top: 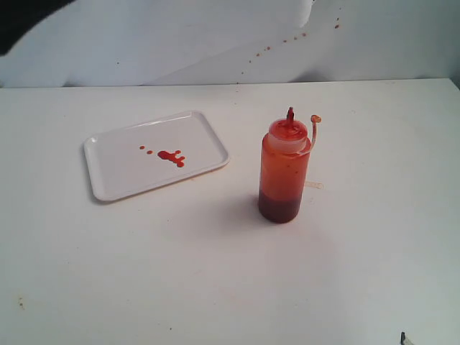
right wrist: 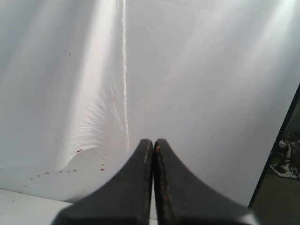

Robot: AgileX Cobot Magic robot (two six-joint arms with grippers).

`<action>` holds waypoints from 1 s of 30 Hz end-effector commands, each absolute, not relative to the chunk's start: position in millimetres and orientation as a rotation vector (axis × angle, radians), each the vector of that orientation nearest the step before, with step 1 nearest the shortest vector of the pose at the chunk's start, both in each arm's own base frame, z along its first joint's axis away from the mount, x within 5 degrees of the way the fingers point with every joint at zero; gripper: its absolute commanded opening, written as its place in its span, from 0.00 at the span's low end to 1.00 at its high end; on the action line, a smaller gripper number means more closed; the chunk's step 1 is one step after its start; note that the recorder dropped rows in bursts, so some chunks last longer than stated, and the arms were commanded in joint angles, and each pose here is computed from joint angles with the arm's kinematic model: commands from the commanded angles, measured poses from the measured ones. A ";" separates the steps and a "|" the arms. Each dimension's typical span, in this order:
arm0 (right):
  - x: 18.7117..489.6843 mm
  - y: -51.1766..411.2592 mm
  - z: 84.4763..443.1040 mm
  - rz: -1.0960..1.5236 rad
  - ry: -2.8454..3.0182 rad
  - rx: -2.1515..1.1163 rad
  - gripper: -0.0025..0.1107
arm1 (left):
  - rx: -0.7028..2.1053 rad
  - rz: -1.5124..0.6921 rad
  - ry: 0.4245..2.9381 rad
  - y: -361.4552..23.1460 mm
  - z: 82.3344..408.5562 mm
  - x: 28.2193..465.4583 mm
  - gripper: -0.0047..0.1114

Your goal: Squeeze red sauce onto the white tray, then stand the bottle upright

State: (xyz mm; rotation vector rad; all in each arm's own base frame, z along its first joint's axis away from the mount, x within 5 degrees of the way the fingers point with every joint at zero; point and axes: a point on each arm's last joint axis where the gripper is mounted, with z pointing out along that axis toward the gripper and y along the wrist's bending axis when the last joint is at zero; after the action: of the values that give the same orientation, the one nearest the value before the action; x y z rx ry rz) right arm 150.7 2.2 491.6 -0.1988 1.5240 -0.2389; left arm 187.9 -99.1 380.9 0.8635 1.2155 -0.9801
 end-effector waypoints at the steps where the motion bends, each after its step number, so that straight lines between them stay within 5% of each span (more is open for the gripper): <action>1: 135.7 1.7 497.2 -0.230 1.481 -0.188 0.02 | 0.704 -0.948 1.327 -90.7 397.1 170.4 0.04; 8: 85.5 0.4 511.2 -0.131 1.360 -0.116 0.02 | 0.410 -0.587 1.356 -57.4 427.7 109.1 0.04; 13: 72.9 6.3 516.2 0.081 1.304 -0.047 0.02 | 0.420 -0.535 1.176 -50.5 443.8 53.1 0.04; 26: 72.9 6.4 516.2 0.084 1.304 -0.046 0.02 | 0.450 -0.481 0.949 -43.5 448.6 -21.0 0.04; 30: 72.9 6.4 516.2 0.084 1.304 -0.046 0.02 | 0.477 -0.315 0.850 -36.9 438.9 -54.2 0.04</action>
State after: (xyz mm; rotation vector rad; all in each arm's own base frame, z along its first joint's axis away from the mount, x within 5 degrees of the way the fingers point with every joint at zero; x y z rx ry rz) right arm 73.7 6.2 515.8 -0.0504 1.3133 0.0725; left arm -36.8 -41.1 444.4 0.4887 0.9033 -0.3799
